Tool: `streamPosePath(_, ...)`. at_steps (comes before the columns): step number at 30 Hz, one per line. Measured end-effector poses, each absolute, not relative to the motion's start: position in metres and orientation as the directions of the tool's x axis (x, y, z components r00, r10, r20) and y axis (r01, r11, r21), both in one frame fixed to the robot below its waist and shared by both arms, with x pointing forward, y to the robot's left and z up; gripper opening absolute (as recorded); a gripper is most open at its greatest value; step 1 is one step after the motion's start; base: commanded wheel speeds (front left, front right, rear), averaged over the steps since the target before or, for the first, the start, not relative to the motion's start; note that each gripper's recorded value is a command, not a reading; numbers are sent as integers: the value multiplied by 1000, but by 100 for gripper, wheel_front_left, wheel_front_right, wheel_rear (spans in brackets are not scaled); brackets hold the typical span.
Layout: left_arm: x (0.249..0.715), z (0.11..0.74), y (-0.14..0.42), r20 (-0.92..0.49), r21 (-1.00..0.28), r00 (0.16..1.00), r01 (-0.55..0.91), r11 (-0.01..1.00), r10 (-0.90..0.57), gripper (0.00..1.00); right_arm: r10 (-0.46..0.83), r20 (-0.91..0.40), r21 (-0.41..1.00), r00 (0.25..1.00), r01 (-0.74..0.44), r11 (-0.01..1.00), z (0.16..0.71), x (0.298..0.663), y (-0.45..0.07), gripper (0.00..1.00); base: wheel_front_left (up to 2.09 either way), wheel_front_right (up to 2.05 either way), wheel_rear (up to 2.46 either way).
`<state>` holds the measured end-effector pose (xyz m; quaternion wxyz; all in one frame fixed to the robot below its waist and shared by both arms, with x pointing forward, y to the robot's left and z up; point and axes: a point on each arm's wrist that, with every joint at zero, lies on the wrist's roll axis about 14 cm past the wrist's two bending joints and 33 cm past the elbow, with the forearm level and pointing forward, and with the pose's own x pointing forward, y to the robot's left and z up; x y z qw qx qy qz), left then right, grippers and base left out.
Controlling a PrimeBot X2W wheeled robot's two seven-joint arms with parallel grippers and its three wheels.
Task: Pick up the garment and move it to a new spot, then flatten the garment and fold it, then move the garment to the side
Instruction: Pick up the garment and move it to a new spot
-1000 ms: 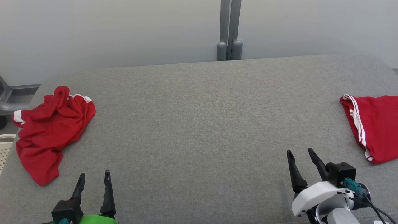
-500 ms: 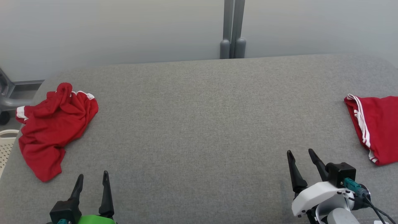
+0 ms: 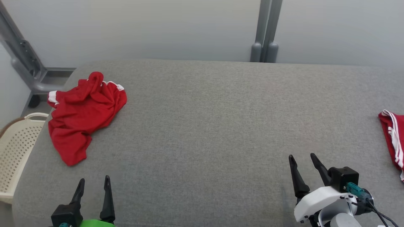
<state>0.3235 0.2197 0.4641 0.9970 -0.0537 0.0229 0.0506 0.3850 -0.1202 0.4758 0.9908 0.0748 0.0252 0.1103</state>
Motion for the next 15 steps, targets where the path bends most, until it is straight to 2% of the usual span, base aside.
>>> streamPosePath(15, 276, 464, 268, -49, -86, 965, -263, 961, 259, 100, 401, -30, 162, 916, -391, 906, 477, 391, -54, 100, 0, 0, 0)
